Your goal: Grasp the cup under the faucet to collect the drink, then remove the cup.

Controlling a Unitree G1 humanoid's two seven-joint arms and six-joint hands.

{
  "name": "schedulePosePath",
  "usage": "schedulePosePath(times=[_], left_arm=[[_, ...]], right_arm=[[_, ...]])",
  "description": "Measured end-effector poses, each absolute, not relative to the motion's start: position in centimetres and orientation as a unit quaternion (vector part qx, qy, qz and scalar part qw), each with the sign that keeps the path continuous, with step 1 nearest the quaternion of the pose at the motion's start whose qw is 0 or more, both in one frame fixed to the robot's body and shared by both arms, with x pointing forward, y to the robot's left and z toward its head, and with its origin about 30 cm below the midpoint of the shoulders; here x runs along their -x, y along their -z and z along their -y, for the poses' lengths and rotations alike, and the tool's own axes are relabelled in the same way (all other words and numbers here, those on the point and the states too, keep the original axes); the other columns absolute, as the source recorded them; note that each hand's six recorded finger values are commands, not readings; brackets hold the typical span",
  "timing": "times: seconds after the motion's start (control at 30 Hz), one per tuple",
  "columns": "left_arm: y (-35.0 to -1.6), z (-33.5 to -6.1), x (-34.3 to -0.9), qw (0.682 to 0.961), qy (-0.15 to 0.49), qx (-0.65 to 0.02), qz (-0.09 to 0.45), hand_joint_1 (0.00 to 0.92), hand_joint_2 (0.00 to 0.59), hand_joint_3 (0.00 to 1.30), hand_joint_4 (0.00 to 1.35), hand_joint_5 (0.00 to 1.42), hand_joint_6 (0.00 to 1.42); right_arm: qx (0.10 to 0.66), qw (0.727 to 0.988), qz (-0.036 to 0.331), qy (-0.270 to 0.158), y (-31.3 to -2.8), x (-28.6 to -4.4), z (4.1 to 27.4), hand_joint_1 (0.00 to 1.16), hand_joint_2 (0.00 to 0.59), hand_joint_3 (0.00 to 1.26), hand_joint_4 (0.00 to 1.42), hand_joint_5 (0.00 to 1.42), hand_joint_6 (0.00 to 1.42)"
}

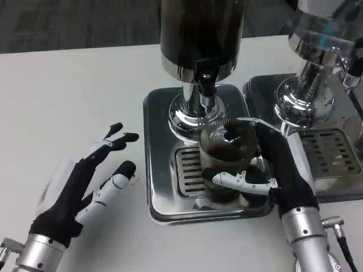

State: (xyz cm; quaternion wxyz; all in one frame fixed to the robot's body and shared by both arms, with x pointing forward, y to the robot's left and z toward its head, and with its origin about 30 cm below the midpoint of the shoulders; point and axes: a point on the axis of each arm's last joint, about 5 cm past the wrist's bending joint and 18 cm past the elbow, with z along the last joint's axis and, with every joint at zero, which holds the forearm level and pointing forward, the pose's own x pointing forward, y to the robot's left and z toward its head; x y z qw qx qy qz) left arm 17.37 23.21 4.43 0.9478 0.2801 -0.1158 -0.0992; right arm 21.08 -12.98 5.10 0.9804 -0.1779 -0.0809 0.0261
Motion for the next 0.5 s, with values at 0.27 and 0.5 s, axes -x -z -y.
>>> schedulePosePath(times=[0.27,0.5], left_arm=[[-4.3,-23.3,-17.4,0.948,0.1,-0.281,0.112,0.0,0.209,0.29,0.07,0.22,0.1],[-4.5,-23.7,-17.5,0.946,0.1,-0.289,0.111,0.0,0.208,0.29,0.07,0.22,0.1]], right_arm=[[0.171,0.98,0.101,-0.024,-5.7,-20.2,13.1,1.04,0.099,0.66,0.73,0.78,0.95],[0.166,0.979,0.12,-0.022,-6.4,-19.9,13.2,1.04,0.103,0.66,0.73,0.78,0.96]])
